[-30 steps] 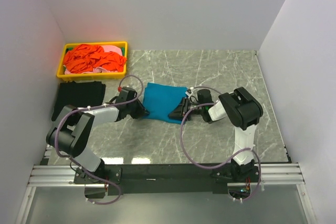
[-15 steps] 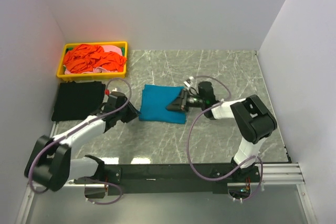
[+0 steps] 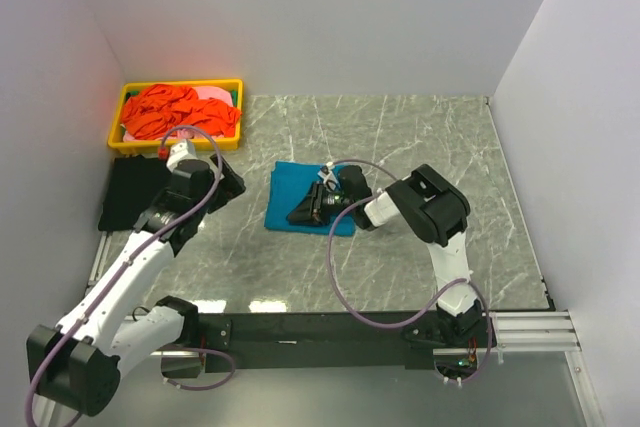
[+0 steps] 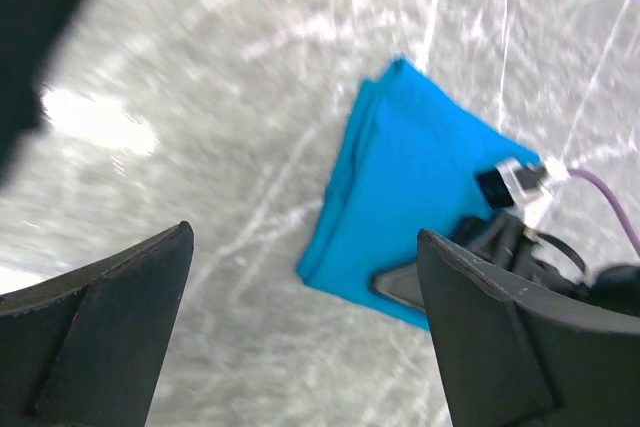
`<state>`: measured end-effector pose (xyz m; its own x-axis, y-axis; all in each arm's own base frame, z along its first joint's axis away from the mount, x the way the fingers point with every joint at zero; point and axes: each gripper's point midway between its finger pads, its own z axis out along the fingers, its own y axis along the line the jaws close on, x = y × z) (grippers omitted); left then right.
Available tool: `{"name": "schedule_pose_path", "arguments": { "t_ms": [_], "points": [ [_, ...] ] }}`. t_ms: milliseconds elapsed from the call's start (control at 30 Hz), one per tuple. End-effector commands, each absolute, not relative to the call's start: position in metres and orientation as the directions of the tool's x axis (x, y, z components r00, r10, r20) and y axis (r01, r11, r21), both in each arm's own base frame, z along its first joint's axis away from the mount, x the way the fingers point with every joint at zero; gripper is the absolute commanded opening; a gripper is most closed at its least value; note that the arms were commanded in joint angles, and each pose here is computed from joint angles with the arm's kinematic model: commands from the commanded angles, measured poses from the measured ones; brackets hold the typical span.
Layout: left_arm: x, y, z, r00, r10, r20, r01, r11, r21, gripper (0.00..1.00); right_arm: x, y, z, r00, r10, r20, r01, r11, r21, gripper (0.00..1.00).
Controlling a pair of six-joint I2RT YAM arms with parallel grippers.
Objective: Fold and stack the t-shirts
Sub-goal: Neatly place the folded tshirt to the corner
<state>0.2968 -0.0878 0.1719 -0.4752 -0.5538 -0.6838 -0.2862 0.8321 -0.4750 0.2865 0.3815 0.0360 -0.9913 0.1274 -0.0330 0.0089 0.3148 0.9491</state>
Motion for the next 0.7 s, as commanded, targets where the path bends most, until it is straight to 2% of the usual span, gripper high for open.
{"name": "schedule_pose_path", "arguments": {
  "t_ms": [0,67,167,233,433,533,567,667],
  "points": [
    [0.301,-0.057,0.211,-0.355,-0.475,-0.805,-0.295,0.874,-0.386,0.99,0.301,0.375,0.059,-0.981,0.158,-0.109,-0.055,0.311,0.949,0.33],
    [0.301,-0.049,0.215,-0.337,-0.446,-0.829,-0.302,0.885,-0.353,0.99,0.313,0.369,0.084,-0.969,0.172,-0.179,-0.119,0.309,0.944,0.33],
    [0.299,-0.041,0.215,-0.322,-0.412,-0.852,-0.311,0.897,-0.316,0.99,0.344,0.347,0.098,-0.942,0.198,-0.272,-0.181,0.385,0.905,0.33],
    [0.298,-0.039,0.214,-0.317,-0.407,-0.857,-0.315,0.897,-0.31,0.99,0.369,0.324,0.099,-0.93,0.228,-0.289,-0.171,0.426,0.888,0.33],
    [0.295,-0.038,0.212,-0.303,-0.39,-0.87,-0.292,0.907,-0.305,1.0,0.424,0.279,0.095,-0.903,0.332,-0.273,-0.114,0.428,0.896,0.33],
    [0.295,-0.039,0.21,-0.309,-0.388,-0.868,-0.287,0.909,-0.303,0.99,0.438,0.266,0.063,-0.911,0.349,-0.222,-0.046,0.448,0.893,0.33],
    [0.295,-0.038,0.208,-0.315,-0.385,-0.867,-0.289,0.909,-0.299,1.0,0.445,0.262,0.063,-0.903,0.363,-0.232,-0.059,0.429,0.901,0.33],
    [0.294,-0.039,0.207,-0.323,-0.383,-0.865,-0.284,0.911,-0.298,0.99,0.45,0.255,0.042,-0.905,0.392,-0.165,0.007,0.401,0.916,0.33]
  ]
}}
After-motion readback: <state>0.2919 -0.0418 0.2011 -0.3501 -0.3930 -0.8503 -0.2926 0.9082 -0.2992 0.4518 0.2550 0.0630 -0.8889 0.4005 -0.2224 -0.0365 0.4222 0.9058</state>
